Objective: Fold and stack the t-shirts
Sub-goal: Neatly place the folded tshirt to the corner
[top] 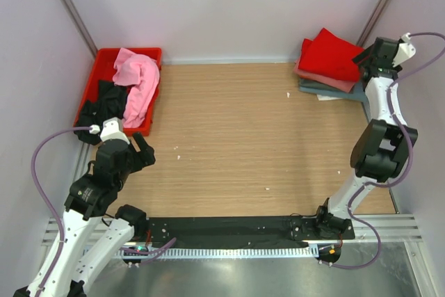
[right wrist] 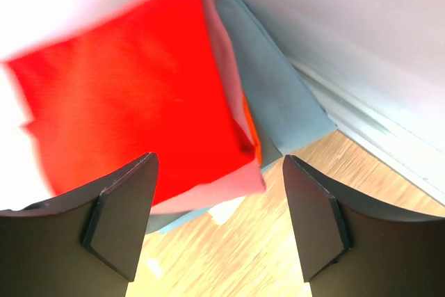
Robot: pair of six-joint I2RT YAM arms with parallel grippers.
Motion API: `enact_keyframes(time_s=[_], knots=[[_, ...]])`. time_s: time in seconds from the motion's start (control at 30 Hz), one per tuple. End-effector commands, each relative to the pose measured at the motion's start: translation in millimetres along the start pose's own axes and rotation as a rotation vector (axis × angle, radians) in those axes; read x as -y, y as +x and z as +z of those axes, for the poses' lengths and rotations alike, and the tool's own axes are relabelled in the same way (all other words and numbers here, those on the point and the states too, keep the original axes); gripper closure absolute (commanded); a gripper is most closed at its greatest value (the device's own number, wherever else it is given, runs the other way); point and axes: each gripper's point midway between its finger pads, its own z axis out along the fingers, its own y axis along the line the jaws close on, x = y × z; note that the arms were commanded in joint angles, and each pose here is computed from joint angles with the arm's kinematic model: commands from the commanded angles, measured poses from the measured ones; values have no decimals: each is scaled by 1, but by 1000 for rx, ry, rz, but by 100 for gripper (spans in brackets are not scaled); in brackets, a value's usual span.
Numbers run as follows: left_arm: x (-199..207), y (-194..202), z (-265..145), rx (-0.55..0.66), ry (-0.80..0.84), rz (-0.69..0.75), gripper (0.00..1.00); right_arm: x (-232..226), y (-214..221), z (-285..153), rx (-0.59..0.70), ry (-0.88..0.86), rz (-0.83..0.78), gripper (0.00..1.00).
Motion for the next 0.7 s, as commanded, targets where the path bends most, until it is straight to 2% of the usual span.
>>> enact_keyframes(time_s=[0.0, 0.1, 0.17, 0.2, 0.23, 0.37, 0.5, 0.63, 0.67], knots=[[6, -10, 1, 40, 22, -25, 23, -22, -59, -48, 147, -105, 46, 24], [6, -10, 2, 38, 23, -23, 23, -42, -52, -49, 103, -215, 78, 35], [7, -9, 2, 35, 25, -22, 23, -70, -36, -45, 19, -358, 97, 61], [7, -9, 2, 37, 26, -21, 23, -72, -35, -39, 13, -356, 106, 66], [7, -10, 2, 38, 26, -23, 23, -78, -16, -27, -55, -390, 104, 69], [5, -10, 1, 44, 23, -26, 23, -88, 5, -2, -164, -418, 138, 74], [4, -11, 0, 52, 21, -32, 23, -59, 24, 19, -202, -311, 140, 75], [5, -11, 0, 48, 20, -29, 22, -12, 20, 26, -176, -149, 123, 76], [5, -10, 1, 44, 19, -27, 22, 4, 5, 21, -114, -86, 110, 75]])
